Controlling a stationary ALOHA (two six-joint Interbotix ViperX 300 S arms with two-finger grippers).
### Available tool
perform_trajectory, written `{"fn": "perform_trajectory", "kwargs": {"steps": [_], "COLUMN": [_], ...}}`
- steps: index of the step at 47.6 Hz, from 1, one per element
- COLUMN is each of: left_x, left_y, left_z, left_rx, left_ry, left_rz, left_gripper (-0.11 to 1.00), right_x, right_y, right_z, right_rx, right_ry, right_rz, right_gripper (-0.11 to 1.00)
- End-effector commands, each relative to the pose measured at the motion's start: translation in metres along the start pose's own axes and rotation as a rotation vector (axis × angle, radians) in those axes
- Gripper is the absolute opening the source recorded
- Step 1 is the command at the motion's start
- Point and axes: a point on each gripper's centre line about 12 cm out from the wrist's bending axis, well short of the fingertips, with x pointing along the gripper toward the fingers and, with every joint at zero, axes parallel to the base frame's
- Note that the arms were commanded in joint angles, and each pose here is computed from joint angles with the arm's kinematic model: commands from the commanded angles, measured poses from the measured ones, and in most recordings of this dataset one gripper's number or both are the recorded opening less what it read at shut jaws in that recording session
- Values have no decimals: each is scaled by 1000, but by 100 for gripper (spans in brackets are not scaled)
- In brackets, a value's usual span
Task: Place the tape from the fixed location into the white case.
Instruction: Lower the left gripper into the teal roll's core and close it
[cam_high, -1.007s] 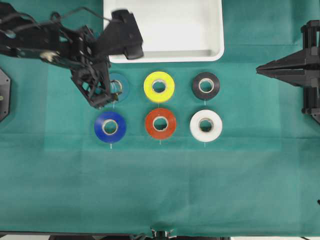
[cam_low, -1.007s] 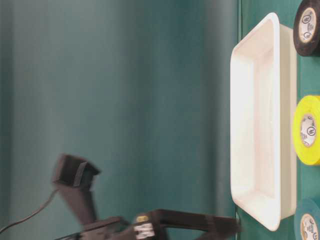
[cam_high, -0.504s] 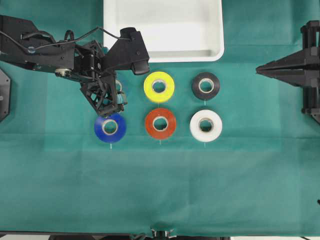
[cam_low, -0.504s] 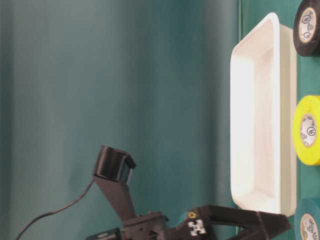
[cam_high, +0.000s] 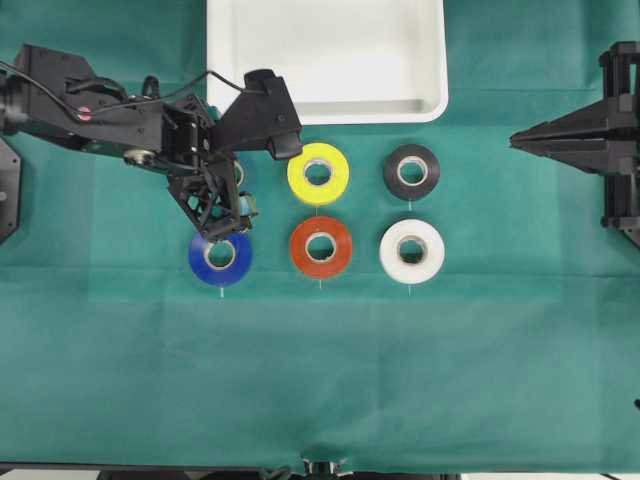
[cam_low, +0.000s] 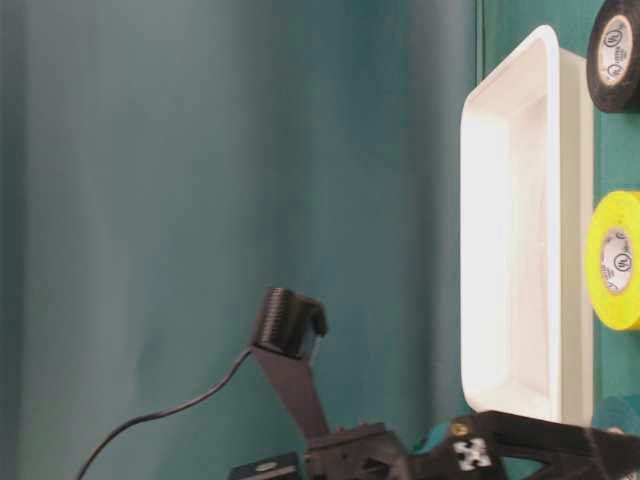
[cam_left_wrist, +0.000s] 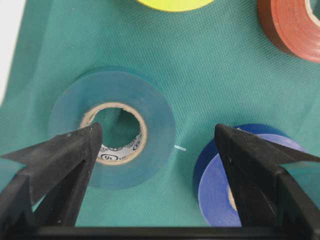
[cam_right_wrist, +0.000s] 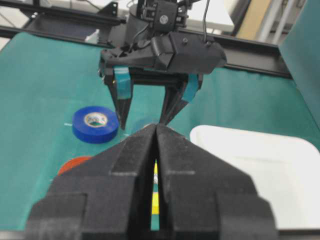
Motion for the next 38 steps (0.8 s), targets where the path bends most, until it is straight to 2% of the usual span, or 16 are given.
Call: {"fn": "perform_trajectory", "kwargs": {"steps": [1, 15, 38], "left_x": [-2, 3, 22], "left_y": [-4, -6, -3], "left_z": [4, 2, -4], "left_rx": [7, 14, -1], "left_ry": [-20, -29, -9], "left_rz": [-9, -13, -5], "left_gripper": [98, 98, 98], "right_x": [2, 2, 3], "right_y": [0, 0, 0], "right_z": [13, 12, 11], "right_rx": [3, 3, 3], "right_ry": [-34, -32, -26], "right_rz": [-2, -2, -2], "right_gripper": [0, 0, 0]}}
